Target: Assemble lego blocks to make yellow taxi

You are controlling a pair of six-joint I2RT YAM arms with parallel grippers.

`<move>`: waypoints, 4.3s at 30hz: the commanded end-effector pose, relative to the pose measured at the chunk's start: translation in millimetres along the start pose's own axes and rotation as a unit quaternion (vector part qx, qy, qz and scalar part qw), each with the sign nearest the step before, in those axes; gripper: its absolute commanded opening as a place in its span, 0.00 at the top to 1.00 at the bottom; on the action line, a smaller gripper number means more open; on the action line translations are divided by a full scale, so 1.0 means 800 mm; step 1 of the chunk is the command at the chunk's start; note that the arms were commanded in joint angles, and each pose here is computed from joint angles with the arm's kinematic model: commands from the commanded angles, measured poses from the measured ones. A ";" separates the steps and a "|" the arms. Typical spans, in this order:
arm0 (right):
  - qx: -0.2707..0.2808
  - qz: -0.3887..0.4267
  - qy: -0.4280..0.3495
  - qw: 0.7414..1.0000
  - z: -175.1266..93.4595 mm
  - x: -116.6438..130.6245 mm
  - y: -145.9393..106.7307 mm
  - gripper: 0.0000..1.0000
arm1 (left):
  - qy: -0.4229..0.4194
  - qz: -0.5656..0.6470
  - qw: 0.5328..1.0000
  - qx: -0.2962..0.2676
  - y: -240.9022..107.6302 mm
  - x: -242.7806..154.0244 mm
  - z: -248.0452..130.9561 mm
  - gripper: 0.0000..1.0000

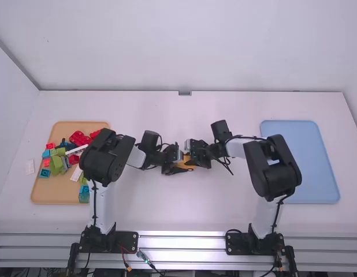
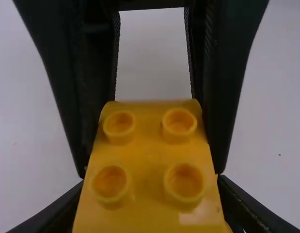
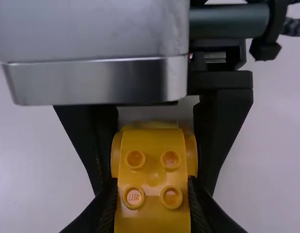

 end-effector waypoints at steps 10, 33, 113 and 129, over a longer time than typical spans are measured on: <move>0.108 0.071 0.005 0.992 0.024 0.019 -0.030 0.90 | 0.019 -0.026 0.999 0.029 -0.014 0.000 0.002 0.40; 0.113 0.080 -0.011 0.990 0.026 0.010 -0.025 0.74 | 0.018 -0.026 0.999 0.030 -0.014 -0.001 0.002 0.50; -0.080 0.070 -0.037 0.994 0.034 -0.014 -0.021 0.01 | 0.207 -0.074 0.971 0.091 0.113 -0.016 -0.187 0.01; 0.037 0.063 -0.067 0.995 0.063 -0.013 -0.019 0.48 | 0.240 -0.101 0.961 0.089 0.106 -0.016 -0.223 0.01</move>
Point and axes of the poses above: each hand's point on the last joint's axis, 136 mm out from that joint toward the fingers, its own z axis out along the fingers, its own x axis along the line the jaws close on, y = z × x, the point moved 8 cm from there along -z, back along the fingers, and after that the axes turned 9 degrees about -z, right-handed, at the moved point
